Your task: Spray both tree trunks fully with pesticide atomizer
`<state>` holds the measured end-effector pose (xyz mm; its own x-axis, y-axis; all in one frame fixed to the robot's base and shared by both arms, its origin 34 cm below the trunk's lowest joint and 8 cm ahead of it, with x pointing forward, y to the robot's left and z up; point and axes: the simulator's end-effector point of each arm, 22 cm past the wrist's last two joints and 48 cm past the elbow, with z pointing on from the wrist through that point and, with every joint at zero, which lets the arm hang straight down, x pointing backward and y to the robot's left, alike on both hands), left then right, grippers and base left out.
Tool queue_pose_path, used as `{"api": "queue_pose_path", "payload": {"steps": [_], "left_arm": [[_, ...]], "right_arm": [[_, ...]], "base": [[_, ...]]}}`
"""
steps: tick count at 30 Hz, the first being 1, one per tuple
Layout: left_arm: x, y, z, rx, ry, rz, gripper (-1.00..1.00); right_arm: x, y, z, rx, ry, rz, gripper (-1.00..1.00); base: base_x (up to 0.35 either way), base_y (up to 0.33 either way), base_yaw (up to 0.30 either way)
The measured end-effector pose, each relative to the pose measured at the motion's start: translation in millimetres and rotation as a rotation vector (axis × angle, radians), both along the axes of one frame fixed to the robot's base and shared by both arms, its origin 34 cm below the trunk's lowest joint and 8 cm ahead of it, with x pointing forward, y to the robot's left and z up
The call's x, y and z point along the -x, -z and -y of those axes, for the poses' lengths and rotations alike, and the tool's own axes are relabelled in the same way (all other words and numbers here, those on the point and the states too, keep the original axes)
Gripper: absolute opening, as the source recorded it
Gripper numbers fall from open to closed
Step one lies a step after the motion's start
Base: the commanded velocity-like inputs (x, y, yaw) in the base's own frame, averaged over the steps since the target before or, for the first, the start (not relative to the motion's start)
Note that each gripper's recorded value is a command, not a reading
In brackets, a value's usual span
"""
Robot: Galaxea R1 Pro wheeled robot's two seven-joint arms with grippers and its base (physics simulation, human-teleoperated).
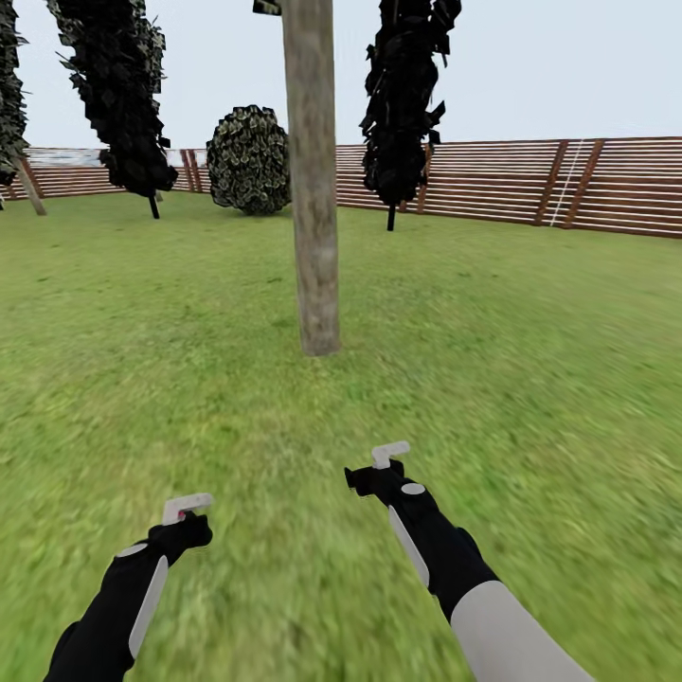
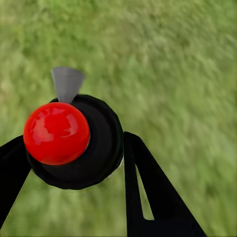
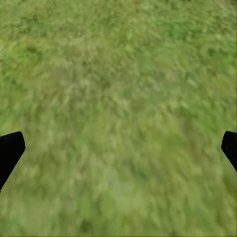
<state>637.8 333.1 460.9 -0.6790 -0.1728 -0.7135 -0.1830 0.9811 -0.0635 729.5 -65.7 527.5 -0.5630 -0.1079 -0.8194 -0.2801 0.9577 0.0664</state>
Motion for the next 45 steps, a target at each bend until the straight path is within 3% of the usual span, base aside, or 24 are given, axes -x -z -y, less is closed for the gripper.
{"api": "queue_pose_path", "payload": {"steps": [26, 45], "left_arm": [[0.2, 0.6, 0.9, 0.0, 0.002, -0.001, -1.0], [-0.4, 0.6, 3.0, -0.001, 0.008, 0.0, -1.0]], "right_arm": [[0.3, 0.6, 0.0, 0.0, 0.0, -0.001, 1.0], [1.6, 3.9, 0.6, 0.003, 0.001, -0.009, 1.0]], "base": [[0.336, 0.123, 0.0], [0.299, -0.113, 0.0]]}}
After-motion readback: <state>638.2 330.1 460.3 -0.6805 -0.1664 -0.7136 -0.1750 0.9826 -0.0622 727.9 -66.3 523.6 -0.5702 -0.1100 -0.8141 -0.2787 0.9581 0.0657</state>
